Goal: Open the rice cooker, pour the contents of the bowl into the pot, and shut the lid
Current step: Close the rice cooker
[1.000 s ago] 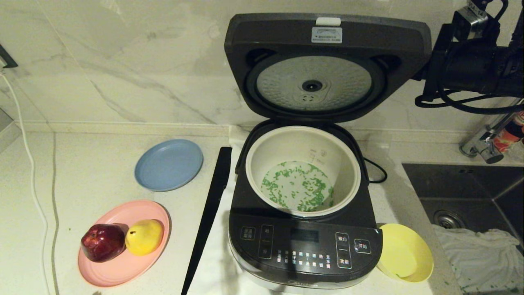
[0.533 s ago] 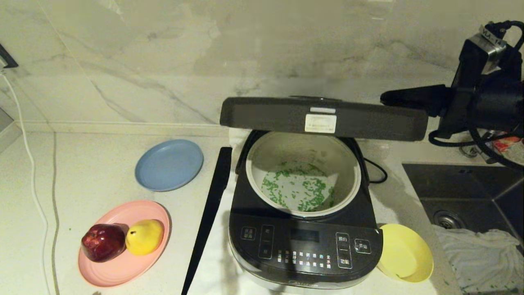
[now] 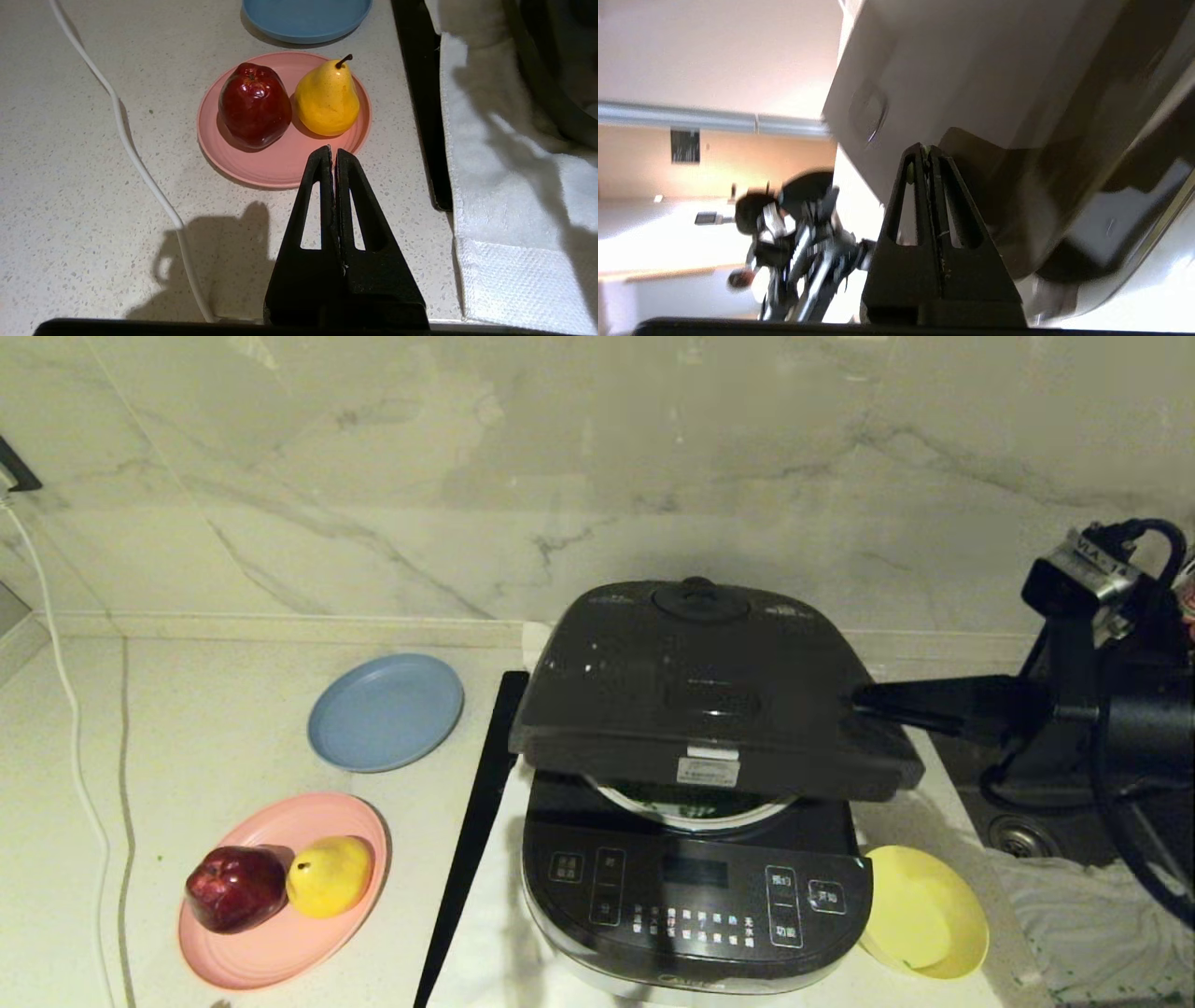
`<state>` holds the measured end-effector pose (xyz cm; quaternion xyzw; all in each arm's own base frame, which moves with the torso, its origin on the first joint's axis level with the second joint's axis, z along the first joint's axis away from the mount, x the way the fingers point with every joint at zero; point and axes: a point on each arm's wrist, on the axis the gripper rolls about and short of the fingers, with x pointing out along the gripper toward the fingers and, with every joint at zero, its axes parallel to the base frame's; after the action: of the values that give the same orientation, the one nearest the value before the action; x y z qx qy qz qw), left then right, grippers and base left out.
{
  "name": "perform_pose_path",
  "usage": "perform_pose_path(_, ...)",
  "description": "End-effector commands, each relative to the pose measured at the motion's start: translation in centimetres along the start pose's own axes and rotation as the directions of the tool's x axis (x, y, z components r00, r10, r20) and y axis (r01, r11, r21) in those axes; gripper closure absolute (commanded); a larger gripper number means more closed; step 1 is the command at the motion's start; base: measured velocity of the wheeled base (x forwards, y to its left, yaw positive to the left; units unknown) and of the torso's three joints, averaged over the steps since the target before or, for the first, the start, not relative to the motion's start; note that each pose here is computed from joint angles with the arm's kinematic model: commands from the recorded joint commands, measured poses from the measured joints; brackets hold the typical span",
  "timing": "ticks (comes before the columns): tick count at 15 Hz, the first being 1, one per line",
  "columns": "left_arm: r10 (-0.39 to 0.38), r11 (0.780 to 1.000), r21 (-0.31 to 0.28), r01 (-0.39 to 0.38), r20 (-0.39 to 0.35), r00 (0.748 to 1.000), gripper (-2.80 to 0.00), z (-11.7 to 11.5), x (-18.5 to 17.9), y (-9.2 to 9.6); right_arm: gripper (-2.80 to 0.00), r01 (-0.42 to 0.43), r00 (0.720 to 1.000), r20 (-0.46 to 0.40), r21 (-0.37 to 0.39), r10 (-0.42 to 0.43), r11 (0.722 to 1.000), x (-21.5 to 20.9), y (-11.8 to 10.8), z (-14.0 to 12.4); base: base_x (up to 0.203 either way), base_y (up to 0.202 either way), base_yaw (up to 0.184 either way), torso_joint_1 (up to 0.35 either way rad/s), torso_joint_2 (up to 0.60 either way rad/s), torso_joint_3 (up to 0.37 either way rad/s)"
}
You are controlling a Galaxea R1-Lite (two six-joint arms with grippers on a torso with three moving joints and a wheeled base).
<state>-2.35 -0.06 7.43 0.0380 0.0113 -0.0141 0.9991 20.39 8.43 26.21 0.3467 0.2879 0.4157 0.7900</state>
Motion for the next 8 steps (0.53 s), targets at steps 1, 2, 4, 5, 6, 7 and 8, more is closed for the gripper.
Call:
perform_pose_path(1,0.000,1.000,0.000,0.000,-0.001,1.000,0.00,0.0,0.0,0.0,0.00,0.003,0.998,-0.057,0.029,-0.002,1.000,0.3,-0.9,-2.0,0.000,0.000,0.000,0.000,0.00,0.000)
perform_pose_path(2,0.000,1.000,0.000,0.000,-0.001,1.000,0.00,0.0,0.0,0.0,0.00,0.004,0.997,-0.081,0.037,-0.001,0.999,0.6,-1.2,-2.7,0.000,0.000,0.000,0.000,0.00,0.000)
perform_pose_path(4,0.000,1.000,0.000,0.000,-0.001,1.000,0.00,0.0,0.0,0.0,0.00,0.016,0.994,-0.105,0.054,-0.010,0.998,1.1,-2.0,-3.5,0.000,0.000,0.000,0.000,0.00,0.000)
perform_pose_path(5,0.000,1.000,0.000,0.000,-0.001,1.000,0.00,0.0,0.0,0.0,0.00,0.022,0.994,-0.112,0.061,-0.015,0.998,1.2,-2.5,-3.7,0.000,0.000,0.000,0.000,0.00,0.000)
perform_pose_path(6,0.000,1.000,0.000,0.000,-0.001,1.000,0.00,0.0,0.0,0.0,0.00,0.028,0.993,-0.117,0.067,-0.020,0.997,1.3,-2.9,-4.0,0.000,0.000,0.000,0.000,0.00,0.000)
perform_pose_path(7,0.000,1.000,0.000,0.000,-0.001,1.000,0.00,0.0,0.0,0.0,0.00,0.036,0.992,-0.124,0.075,-0.026,0.997,1.4,-3.4,-4.4,0.000,0.000,0.000,0.000,0.00,0.000)
perform_pose_path(8,0.000,1.000,0.000,0.000,-0.001,1.000,0.00,0.0,0.0,0.0,0.00,0.045,0.991,-0.133,0.083,-0.034,0.996,1.6,-3.9,-4.7,0.000,0.000,0.000,0.000,0.00,0.000)
